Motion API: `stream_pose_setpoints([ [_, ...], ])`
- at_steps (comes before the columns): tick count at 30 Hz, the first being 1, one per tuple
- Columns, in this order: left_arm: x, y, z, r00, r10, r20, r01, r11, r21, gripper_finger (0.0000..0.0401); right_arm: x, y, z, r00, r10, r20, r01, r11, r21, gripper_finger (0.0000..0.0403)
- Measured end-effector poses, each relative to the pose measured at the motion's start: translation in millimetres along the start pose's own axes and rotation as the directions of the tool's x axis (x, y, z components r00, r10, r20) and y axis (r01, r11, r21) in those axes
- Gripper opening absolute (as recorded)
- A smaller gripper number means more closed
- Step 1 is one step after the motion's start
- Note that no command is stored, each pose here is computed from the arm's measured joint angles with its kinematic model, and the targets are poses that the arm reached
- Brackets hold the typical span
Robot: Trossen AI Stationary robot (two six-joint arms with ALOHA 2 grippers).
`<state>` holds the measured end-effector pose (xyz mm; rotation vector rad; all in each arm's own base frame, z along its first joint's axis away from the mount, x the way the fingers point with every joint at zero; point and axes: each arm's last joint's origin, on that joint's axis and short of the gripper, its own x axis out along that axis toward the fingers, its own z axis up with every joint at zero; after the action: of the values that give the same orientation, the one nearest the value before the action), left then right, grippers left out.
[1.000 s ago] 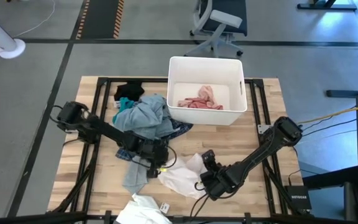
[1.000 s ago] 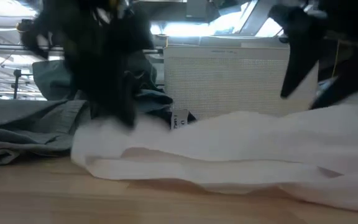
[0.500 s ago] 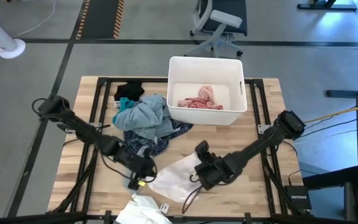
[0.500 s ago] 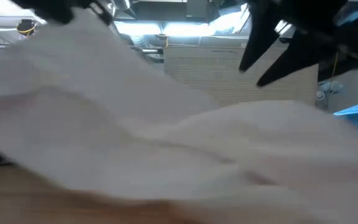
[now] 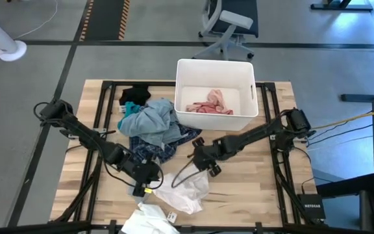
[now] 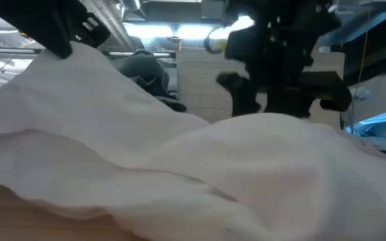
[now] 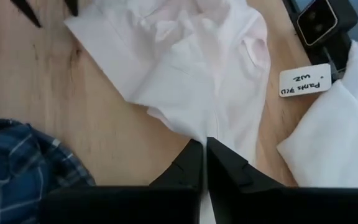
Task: Sort clothes
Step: Put the white underwear into the white laundry bin
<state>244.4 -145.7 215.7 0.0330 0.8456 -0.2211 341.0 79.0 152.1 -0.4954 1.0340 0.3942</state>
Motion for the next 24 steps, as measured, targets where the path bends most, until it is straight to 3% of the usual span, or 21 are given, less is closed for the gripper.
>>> stream_pose_setpoints([
  [5, 0.0, 0.1, -0.4, 1.000, 0.001, -0.004, -0.001, 1.000, -0.006, 0.0006, 8.4, -2.4, -8.7, 0.986, 0.106, 0.127, -0.112, 0.993, 0.037, 0.0198],
  [18, -0.1, 0.3, -0.2, 1.000, 0.002, -0.003, -0.002, 1.000, -0.017, 0.0006, 25.7, 5.4, -31.5, 0.994, 0.101, 0.031, -0.104, 0.986, 0.127, 0.0192],
  [21, -0.1, 0.6, -0.8, 1.000, 0.004, -0.009, -0.004, 0.999, -0.032, 0.0009, 31.6, 7.4, -33.7, 0.990, 0.136, 0.022, -0.138, 0.982, 0.133, 0.0159],
  [24, -0.1, 0.8, -1.8, 1.000, 0.007, -0.019, -0.007, 1.000, -0.030, 0.0008, 32.6, 8.2, -34.5, 0.989, 0.145, 0.016, -0.145, 0.982, 0.119, 0.0097],
])
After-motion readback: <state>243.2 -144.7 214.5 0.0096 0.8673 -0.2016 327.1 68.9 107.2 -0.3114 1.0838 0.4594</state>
